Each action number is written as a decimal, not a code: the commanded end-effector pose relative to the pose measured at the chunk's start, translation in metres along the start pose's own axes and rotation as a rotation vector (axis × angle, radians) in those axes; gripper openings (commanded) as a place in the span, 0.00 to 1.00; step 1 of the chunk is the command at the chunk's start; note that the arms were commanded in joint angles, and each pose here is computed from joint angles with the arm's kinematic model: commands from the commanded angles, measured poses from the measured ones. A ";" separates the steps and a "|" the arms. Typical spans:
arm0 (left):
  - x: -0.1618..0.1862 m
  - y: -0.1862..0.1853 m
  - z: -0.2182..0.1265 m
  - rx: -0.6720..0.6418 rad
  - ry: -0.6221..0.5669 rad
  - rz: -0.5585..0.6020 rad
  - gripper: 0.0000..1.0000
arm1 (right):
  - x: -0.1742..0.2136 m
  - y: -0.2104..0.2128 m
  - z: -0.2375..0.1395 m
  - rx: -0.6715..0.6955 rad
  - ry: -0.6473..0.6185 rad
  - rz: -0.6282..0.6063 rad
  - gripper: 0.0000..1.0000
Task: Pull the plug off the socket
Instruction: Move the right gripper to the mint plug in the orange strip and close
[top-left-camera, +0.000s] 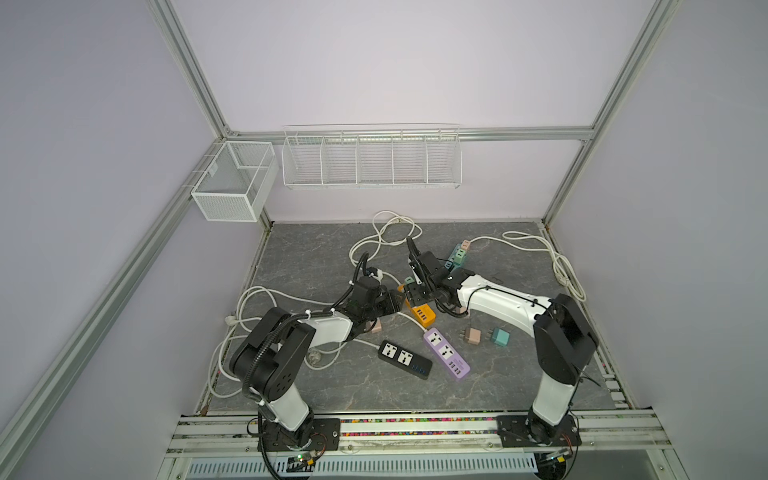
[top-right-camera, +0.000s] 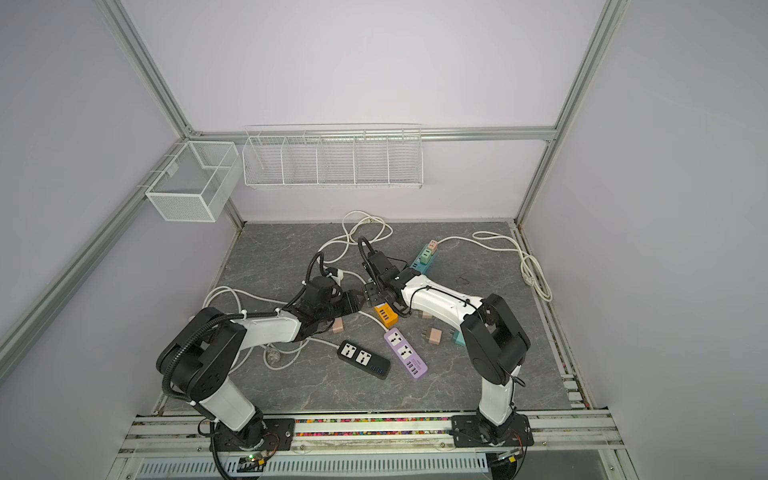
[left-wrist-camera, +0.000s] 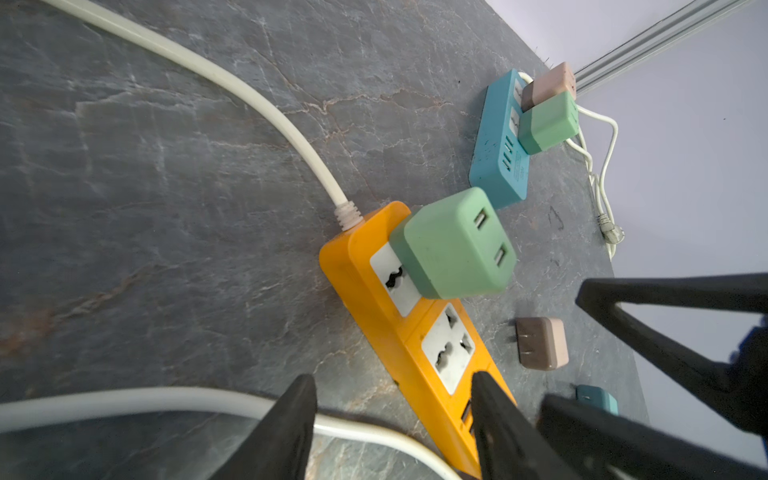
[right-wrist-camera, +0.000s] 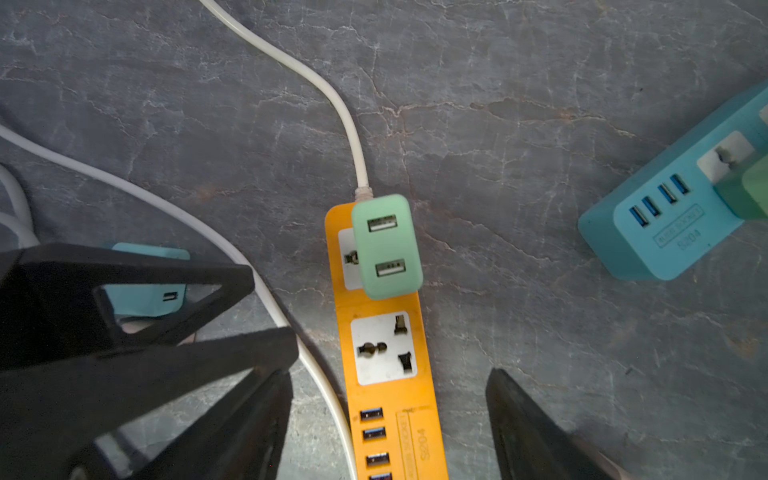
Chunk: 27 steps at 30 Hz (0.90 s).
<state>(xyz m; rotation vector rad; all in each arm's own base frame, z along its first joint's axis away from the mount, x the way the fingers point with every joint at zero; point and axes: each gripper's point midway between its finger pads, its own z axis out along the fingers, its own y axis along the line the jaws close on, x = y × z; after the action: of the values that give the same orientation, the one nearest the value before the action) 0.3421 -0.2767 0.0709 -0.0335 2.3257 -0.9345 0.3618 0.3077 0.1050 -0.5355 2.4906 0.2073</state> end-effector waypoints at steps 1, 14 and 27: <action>-0.005 -0.002 0.006 0.010 0.005 0.006 0.59 | -0.008 0.003 0.010 0.001 -0.007 -0.029 0.73; -0.004 0.010 0.013 -0.030 0.024 -0.012 0.54 | -0.015 -0.007 0.045 0.040 0.040 -0.009 0.58; -0.005 0.016 0.017 -0.055 0.034 -0.021 0.52 | -0.019 -0.006 0.072 0.041 0.078 -0.053 0.44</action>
<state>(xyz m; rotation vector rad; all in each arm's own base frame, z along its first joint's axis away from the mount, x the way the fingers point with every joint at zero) 0.3494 -0.2719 0.0489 -0.0668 2.4012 -0.8953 0.4151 0.3308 0.0622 -0.5629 2.5263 0.1358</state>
